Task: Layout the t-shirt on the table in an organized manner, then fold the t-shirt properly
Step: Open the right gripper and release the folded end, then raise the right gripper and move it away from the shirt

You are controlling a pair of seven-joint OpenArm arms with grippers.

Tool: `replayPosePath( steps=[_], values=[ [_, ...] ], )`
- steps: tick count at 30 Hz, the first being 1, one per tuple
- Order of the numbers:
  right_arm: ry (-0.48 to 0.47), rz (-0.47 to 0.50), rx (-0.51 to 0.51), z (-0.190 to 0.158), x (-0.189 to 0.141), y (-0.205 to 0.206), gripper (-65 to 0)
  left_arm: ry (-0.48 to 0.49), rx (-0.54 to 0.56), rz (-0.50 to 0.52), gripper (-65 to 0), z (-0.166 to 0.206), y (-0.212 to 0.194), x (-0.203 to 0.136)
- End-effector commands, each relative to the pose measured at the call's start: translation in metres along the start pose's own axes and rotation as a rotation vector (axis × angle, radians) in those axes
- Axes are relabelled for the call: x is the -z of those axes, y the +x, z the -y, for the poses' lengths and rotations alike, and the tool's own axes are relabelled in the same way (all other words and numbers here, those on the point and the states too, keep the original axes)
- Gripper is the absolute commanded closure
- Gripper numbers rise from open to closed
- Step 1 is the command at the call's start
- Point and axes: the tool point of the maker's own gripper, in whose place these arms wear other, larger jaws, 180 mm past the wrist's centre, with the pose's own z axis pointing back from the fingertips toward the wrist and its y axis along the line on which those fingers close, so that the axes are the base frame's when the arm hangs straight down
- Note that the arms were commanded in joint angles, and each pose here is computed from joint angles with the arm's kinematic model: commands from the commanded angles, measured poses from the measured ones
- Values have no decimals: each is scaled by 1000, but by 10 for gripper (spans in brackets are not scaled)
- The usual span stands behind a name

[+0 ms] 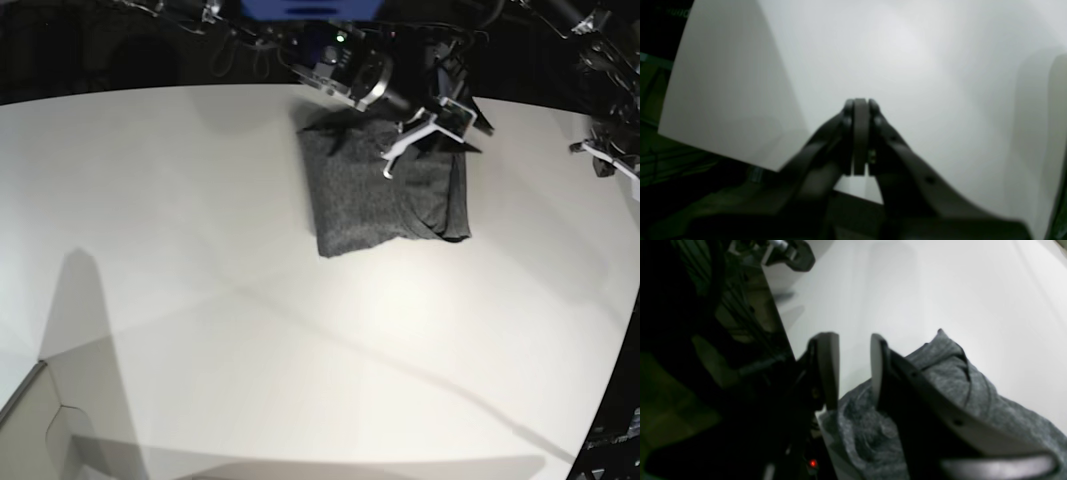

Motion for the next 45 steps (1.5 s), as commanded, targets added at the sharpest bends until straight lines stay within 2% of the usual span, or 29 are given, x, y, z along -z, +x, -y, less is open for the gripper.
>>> replayPosePath(
  steps=[1,6,10,16,21,30,34,37,40,45],
  values=[
    [-35,46,-3,8,11,19,-130,17,13,48,0,-8,16,-6],
    [-128,-36,28,53,33,-7,0,22,17,-24,0,-10,-3,-8],
    [-192,-54,42,83,33,-14,0,25,17,-32,0,-12,-5,-9],
    [-251,-99,79,107,29,-33,0,22,13,-33,0,-10,-5,-8],
    [-236,-145,87,101,31,-52,0,21,12,-29,0,-9,-3,-8],
    [-75,-167,14,36,54,-52,0,21,12,-29,0,-9,-3,-7],
    [-7,-168,-51,14,64,-47,0,21,13,-32,0,-10,-4,-8],
    [32,-138,-91,0,65,-35,0,21,13,-33,0,-10,-5,-8],
    [27,-89,-105,4,60,-18,0,21,13,-33,0,-10,-5,-8],
    [-55,-18,-90,38,40,5,0,20,11,-31,0,-9,-4,-7]
  ],
)
